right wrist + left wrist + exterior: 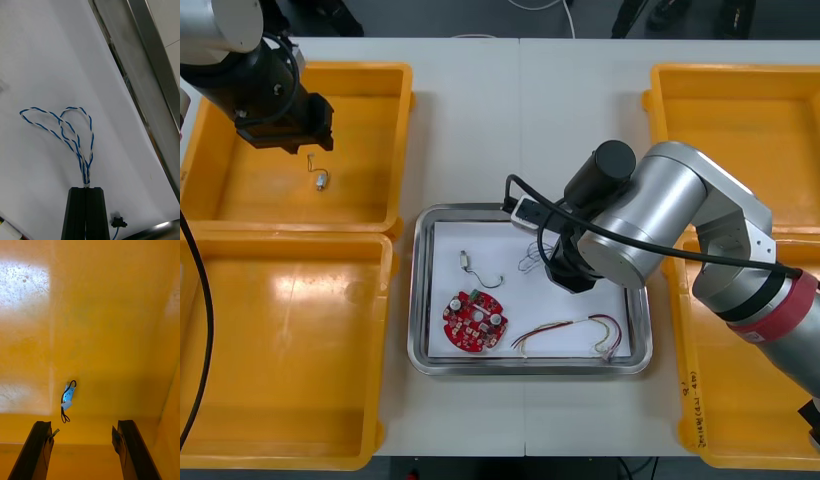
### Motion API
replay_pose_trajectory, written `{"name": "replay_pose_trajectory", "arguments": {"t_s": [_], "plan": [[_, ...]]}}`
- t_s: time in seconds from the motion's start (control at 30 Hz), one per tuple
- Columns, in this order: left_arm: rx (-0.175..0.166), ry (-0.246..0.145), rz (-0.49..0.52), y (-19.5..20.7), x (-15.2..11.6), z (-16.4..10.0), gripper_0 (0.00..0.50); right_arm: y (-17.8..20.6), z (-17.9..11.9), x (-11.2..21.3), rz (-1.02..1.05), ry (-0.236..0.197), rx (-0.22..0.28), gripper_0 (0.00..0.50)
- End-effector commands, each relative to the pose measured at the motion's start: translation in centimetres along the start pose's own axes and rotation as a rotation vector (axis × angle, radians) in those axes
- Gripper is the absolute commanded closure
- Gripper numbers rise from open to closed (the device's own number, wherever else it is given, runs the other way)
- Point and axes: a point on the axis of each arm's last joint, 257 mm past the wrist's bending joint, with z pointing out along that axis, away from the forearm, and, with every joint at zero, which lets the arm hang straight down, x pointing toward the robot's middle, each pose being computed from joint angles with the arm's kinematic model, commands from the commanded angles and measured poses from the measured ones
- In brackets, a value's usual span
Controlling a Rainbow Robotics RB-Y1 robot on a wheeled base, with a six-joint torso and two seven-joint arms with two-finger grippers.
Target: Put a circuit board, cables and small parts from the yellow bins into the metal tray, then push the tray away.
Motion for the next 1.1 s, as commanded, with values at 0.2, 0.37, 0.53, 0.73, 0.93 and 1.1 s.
{"name": "replay_pose_trajectory", "arguments": {"t_s": [0.2,0.37,0.53,0.73,0.93,1.1], "plan": [[-0.003,-0.073,0.098,1.2,-1.2,-1.1,0.000,1.5,0.7,0.0,-0.051,0.001,-0.004,0.425],[-0.001,-0.082,0.101,1.6,-1.0,-0.2,0.000,1.6,0.8,0.2,-0.042,0.002,-0.007,0.000],[0.002,-0.092,0.103,1.8,-0.8,0.5,0.000,1.4,0.7,0.1,-0.042,0.001,0.003,0.000],[-0.006,-0.110,0.118,1.9,-0.6,1.8,0.000,0.7,-0.5,-0.9,-0.063,-0.023,0.046,0.000],[-0.005,-0.103,0.125,2.0,0.2,2.8,0.000,0.0,-1.3,-0.6,-0.058,-0.001,0.053,0.000],[-0.009,-0.111,0.144,1.7,0.8,4.2,0.000,-0.6,-3.1,-0.9,-0.050,0.011,0.049,0.000]]}}
